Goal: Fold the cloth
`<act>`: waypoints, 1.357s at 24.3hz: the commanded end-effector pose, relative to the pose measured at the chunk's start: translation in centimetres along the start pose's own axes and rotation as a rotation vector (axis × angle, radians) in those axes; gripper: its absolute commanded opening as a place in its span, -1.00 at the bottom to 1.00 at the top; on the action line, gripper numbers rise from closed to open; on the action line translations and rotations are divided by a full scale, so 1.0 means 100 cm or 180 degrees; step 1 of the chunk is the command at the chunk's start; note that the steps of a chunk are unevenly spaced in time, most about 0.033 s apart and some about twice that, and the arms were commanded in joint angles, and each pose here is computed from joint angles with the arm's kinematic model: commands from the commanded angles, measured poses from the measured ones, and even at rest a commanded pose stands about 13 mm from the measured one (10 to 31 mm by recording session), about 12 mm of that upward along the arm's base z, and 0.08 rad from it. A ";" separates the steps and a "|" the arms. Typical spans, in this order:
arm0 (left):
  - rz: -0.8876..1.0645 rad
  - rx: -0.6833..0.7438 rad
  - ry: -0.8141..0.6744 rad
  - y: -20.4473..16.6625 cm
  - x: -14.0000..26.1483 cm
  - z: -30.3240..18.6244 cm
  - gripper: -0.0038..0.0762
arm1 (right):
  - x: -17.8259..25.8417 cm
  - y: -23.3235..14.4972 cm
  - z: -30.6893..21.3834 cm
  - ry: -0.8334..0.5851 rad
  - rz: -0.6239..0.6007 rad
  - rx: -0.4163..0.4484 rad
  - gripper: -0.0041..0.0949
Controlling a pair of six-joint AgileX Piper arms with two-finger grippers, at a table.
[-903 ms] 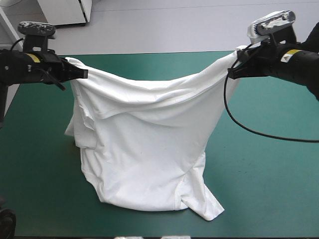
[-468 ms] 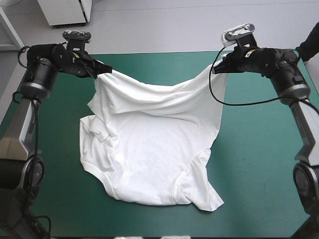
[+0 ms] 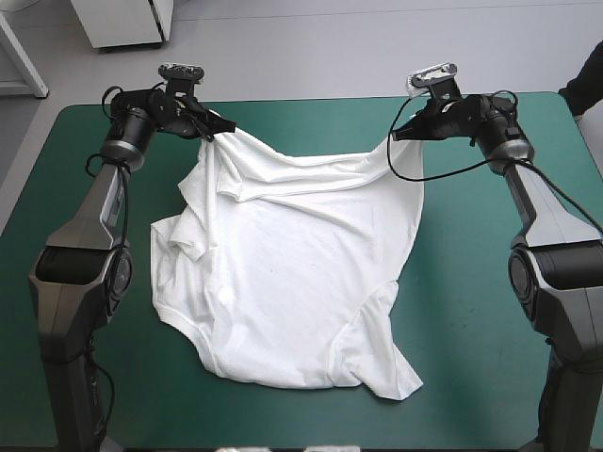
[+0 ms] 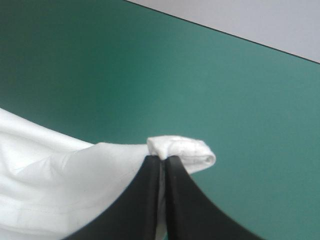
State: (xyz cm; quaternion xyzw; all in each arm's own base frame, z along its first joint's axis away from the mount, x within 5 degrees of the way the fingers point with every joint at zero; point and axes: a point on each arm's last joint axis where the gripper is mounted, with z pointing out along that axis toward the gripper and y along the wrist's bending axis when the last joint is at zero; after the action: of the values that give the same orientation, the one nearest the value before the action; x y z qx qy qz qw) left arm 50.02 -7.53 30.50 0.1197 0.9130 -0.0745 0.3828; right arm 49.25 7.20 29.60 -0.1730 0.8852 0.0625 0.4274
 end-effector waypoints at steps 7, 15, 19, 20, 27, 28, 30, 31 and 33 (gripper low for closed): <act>-0.0039 0.0028 -0.0447 -0.002 -0.022 0.001 -0.92 | -0.010 -0.009 0.001 -0.0277 0.0018 0.0033 -0.86; 0.0092 0.0098 -0.0123 -0.006 -0.021 -0.026 0.04 | -0.001 -0.031 -0.025 0.0087 0.0264 -0.0194 0.25; 0.0224 0.0003 -0.0127 -0.012 -0.032 -0.092 0.03 | -0.014 -0.021 -0.074 0.0188 0.0332 -0.0411 0.14; 0.0228 -0.0063 -0.0098 -0.012 -0.032 -0.106 0.03 | -0.020 -0.016 -0.087 0.0119 0.0323 -0.0458 0.10; 0.0194 -0.0525 0.0636 -0.013 0.032 -0.191 0.03 | -0.021 0.050 -0.186 0.0049 -0.0018 -0.0705 -0.06; 0.0180 -0.0597 0.0701 -0.012 0.040 -0.194 0.03 | -0.014 0.056 -0.192 0.0144 -0.0036 -0.0724 -0.06; 0.0183 -0.0661 0.0855 -0.012 0.061 -0.204 0.03 | 0.000 0.064 -0.201 0.0353 -0.0044 -0.0730 -0.06; 0.0155 -0.0677 0.0946 -0.013 0.071 -0.205 0.03 | 0.008 0.069 -0.206 0.0453 -0.0051 -0.0752 -0.06; 0.0136 -0.0680 0.1070 -0.015 0.089 -0.211 0.03 | 0.023 0.074 -0.215 0.0578 -0.0045 -0.0801 -0.06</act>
State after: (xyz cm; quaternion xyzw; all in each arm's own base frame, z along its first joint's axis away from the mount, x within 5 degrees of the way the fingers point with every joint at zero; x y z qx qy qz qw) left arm 32.22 -3.18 37.75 0.1188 0.9664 0.0446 0.2235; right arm 32.41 8.24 39.40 -0.2352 0.9107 0.1544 0.3025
